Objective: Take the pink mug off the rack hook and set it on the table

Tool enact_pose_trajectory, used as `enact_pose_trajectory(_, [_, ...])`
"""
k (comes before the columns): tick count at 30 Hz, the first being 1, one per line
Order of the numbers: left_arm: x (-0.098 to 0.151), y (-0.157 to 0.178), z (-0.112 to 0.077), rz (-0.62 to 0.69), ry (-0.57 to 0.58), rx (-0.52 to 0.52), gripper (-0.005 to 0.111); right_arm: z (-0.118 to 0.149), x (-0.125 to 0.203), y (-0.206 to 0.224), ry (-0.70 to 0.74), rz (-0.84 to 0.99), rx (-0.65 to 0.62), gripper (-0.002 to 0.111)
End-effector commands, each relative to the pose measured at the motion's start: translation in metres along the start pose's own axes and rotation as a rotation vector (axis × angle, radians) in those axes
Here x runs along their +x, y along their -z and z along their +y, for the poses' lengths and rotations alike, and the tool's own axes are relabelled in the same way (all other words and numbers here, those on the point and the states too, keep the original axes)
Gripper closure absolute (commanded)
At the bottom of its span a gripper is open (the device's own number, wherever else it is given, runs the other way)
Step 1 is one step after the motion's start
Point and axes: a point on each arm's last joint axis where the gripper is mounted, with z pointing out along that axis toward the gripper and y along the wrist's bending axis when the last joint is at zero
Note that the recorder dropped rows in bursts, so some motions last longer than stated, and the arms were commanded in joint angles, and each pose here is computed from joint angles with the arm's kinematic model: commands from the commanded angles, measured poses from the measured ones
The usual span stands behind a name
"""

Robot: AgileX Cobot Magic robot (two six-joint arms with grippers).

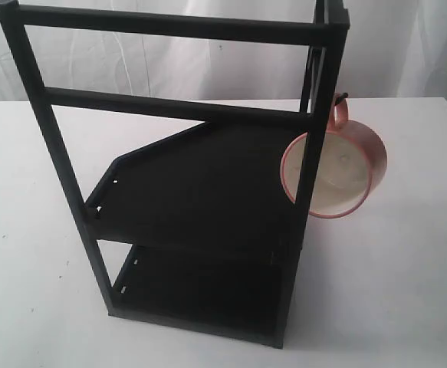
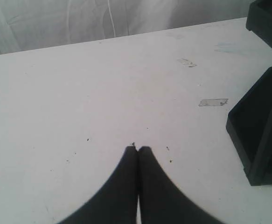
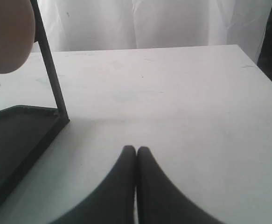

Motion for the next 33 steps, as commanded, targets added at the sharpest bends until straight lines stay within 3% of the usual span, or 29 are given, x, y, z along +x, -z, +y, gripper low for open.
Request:
enact_pose_trajectory(1, [0.001, 0.000, 0.000, 0.000, 0.010, -0.001, 0.107, 0.000, -0.003, 0.001, 0.006, -0.016, 0.004, 0.108])
enact_pose_trajectory(15, [0.001, 0.000, 0.000, 0.000, 0.010, -0.001, 0.107, 0.000, -0.004, 0.001, -0.012, -0.029, 0.003, 0.108])
enact_pose_trajectory(17, [0.001, 0.000, 0.000, 0.000, 0.010, -0.001, 0.107, 0.001, -0.010, 0.002, -0.125, -0.089, -0.010, 0.108])
enact_pose_trajectory(21, [0.001, 0.000, 0.000, 0.000, 0.010, -0.001, 0.107, -0.002, -0.029, 0.005, -0.481, -0.307, -0.045, 0.108])
enact_pose_trajectory(27, [0.001, 0.000, 0.000, 0.000, 0.010, -0.001, 0.107, -0.011, -0.046, 0.013, -0.692, -0.529, -0.054, 0.108])
enact_pose_trajectory(29, [0.001, 0.000, 0.000, 0.000, 0.010, -0.001, 0.107, -0.010, -0.046, 0.013, -0.651, -0.521, -0.058, 0.108])
enact_pose_trajectory(33, [0.001, 0.000, 0.000, 0.000, 0.010, -0.001, 0.107, 0.005, -0.075, 0.028, -0.417, -0.401, -0.103, 0.108])
